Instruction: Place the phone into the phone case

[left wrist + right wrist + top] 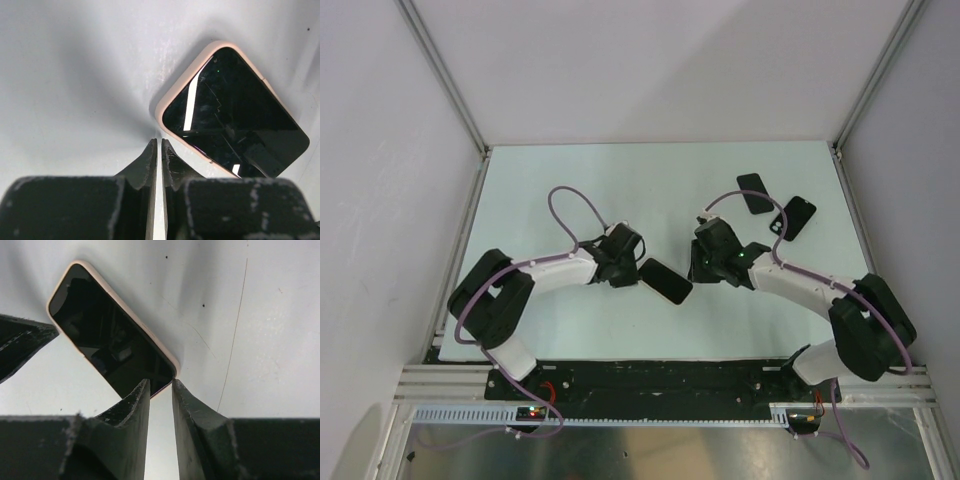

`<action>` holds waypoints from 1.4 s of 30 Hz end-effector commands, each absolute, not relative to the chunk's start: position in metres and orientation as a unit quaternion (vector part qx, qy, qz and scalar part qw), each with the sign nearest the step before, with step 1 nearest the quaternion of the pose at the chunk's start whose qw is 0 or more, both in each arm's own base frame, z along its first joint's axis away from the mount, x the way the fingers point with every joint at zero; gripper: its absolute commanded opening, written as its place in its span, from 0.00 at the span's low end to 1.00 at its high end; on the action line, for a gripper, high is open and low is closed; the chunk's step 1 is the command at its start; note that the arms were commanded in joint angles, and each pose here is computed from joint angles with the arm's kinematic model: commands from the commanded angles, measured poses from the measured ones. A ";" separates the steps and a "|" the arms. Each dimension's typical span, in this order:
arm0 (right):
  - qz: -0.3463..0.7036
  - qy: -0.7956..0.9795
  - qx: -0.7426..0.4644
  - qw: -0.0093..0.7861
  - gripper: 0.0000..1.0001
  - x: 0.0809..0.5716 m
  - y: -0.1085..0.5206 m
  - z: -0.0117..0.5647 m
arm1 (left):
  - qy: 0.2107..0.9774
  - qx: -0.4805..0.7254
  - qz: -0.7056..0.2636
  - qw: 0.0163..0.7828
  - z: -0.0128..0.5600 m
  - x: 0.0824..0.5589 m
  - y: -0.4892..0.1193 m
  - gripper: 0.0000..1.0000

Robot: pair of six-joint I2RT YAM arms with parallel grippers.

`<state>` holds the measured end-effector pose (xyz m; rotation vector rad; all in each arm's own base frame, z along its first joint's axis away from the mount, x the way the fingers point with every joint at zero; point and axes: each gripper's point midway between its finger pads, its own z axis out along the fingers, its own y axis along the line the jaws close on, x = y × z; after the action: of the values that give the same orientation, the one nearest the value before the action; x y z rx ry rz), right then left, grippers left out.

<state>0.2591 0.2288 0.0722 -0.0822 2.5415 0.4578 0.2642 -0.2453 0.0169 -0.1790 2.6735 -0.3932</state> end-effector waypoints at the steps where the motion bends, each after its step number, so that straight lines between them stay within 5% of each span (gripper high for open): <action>1: 0.169 0.946 -0.050 0.271 0.28 0.267 0.234 0.062 | 0.954 -0.055 -0.173 0.239 0.038 0.265 -0.255 0.10; 42: 0.083 0.978 -0.124 0.146 0.07 0.213 0.237 -0.021 | 0.954 -0.030 -0.199 0.221 0.042 0.248 -0.282 0.09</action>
<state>0.2588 0.2631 0.0268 -0.3053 2.6038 0.3754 0.2392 -0.2706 0.0269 -0.0781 2.6888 -0.4953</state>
